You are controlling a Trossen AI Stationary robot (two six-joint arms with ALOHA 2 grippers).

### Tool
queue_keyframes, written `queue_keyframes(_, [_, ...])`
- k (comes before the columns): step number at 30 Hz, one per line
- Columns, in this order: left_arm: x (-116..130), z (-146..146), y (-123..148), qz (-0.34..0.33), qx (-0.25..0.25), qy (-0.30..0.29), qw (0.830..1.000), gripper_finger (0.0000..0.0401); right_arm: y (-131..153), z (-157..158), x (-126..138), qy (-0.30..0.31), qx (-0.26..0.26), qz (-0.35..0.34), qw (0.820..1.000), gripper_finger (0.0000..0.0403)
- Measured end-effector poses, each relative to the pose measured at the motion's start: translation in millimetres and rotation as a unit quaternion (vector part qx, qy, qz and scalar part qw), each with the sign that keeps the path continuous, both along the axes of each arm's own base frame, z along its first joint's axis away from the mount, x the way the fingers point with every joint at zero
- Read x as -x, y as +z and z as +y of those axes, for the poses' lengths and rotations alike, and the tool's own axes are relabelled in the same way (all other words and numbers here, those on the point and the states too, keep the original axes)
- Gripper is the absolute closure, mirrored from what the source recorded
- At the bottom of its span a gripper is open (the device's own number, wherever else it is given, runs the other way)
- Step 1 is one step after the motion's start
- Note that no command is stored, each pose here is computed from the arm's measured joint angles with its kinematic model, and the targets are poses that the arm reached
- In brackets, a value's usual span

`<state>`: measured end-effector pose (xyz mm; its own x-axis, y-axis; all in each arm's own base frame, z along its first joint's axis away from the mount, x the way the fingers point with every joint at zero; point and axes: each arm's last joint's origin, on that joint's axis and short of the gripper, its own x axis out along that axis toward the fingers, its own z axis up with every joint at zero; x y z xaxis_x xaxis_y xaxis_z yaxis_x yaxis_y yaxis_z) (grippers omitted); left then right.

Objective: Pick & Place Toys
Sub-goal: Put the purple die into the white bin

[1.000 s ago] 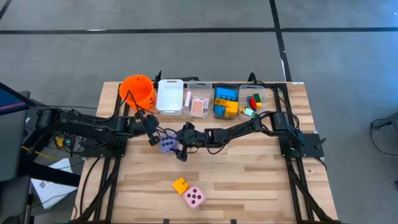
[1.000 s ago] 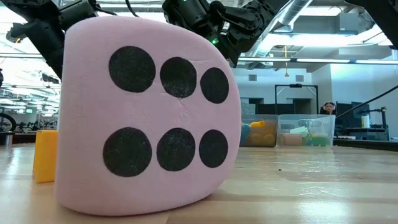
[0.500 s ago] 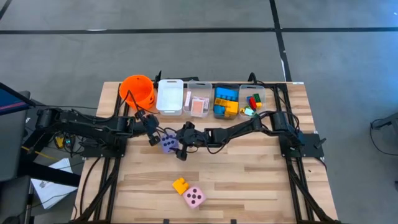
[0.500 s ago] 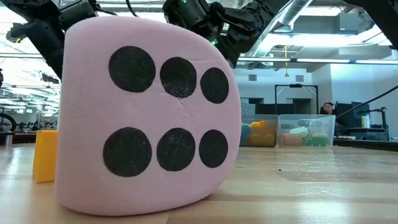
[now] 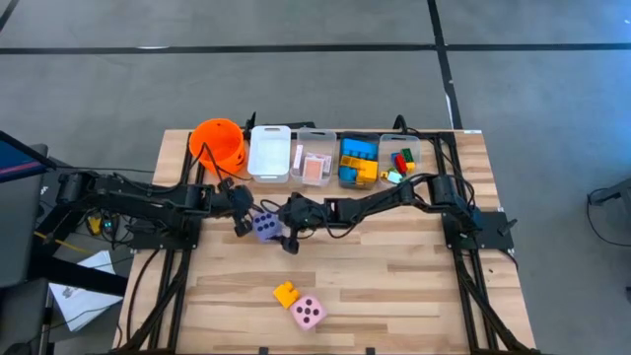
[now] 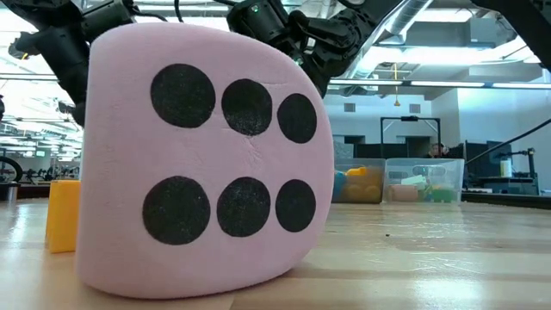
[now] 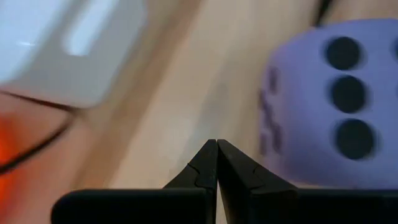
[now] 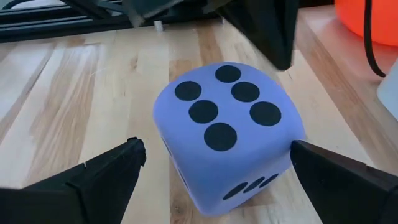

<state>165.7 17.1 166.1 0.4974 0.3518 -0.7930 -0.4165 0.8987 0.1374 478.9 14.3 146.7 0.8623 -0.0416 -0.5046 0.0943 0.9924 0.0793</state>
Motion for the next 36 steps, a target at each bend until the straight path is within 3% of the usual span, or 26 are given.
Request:
queue_keyframes(8, [-0.7, -4.7, -1.1, -0.003, 0.071, -0.045, 0.996, 0.0401, 0.0, 6.2, 0.2, 0.02, -0.002, 0.0, 1.0, 0.0003])
queue_keyframes(17, [9.3, -5.4, -6.9, 0.044, 0.102, -0.001, 0.994, 0.0401, 0.0, 6.5, 0.2, 0.026, -0.006, 0.0, 1.0, 0.0003])
queue_keyframes(22, [8.4, -8.0, -6.8, 0.04, 0.137, -0.018, 0.99, 0.0401, 0.2, 6.6, 0.0, 0.026, -0.006, -0.001, 1.0, 0.0003])
queue_keyframes(36, [1.0, -13.6, -3.3, 0.003, 0.135, -0.057, 0.989, 0.0401, -0.2, 5.7, 0.2, 0.024, -0.005, 0.0, 1.0, 0.0003])
